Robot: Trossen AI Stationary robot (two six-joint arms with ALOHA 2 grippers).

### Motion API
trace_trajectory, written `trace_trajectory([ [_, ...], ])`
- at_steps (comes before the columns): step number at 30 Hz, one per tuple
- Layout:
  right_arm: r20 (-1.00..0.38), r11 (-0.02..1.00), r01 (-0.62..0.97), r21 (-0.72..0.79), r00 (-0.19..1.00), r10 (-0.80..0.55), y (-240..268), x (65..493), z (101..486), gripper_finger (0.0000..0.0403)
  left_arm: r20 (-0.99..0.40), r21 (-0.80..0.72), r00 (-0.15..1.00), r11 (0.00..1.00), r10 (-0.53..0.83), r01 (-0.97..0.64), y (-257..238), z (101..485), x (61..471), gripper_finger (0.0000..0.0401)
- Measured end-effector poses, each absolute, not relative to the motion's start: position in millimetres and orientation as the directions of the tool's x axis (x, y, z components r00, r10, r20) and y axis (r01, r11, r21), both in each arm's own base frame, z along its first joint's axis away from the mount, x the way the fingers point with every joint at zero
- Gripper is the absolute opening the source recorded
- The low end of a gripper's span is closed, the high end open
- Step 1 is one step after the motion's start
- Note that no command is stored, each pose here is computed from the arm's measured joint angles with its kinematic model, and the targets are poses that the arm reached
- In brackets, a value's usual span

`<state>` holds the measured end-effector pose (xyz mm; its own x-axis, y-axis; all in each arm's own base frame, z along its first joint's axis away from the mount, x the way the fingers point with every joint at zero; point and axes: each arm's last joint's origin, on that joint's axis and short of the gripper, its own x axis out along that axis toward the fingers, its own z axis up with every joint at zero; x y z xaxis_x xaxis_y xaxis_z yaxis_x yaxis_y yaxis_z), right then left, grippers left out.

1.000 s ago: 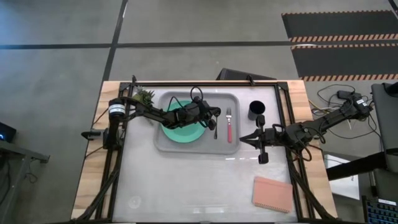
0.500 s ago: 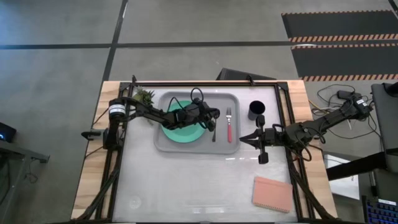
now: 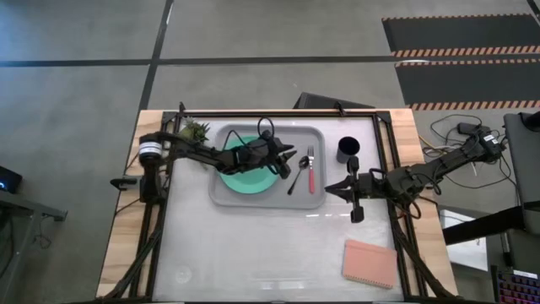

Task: Pick and place plate/cup/fork/spoon on tray
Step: Put the black spoon on the gray tray to the right side of the light green plate

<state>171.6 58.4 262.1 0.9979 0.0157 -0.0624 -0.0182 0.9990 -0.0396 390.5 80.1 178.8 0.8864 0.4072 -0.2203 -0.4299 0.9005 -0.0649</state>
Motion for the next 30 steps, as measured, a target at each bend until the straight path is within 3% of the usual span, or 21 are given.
trace_trajectory([
  [9, -0.08, 0.989, 0.127, 0.072, 0.989, -0.121, 55.9, 175.1, 258.8, 0.0009, -0.216, 0.14, 0.927, 0.95, 0.305, -0.28, 34.6, 245.4, 342.4, 0.0085],
  [18, -0.15, 0.956, 0.283, 0.083, 0.952, -0.268, 65.3, 208.8, 265.7, 0.0009, -0.087, 0.184, 0.973, 0.963, 0.213, -0.195, 3.2, 267.6, 256.7, 0.0085],
  [24, -0.404, 0.877, 0.472, 0.091, 0.823, -0.4, 53.5, 247.8, 277.8, 0.0009, -0.014, 0.215, 0.976, 0.954, 0.219, -0.211, 3.7, 271.5, 219.7, 0.0085],
  [30, -0.703, 0.74, 0.672, 0.001, 0.527, -0.477, 15.5, 284.5, 285.0, 0.0009, 0.039, 0.279, 0.975, 0.934, 0.22, -0.222, 4.0, 274.5, 200.8, 0.0085],
])
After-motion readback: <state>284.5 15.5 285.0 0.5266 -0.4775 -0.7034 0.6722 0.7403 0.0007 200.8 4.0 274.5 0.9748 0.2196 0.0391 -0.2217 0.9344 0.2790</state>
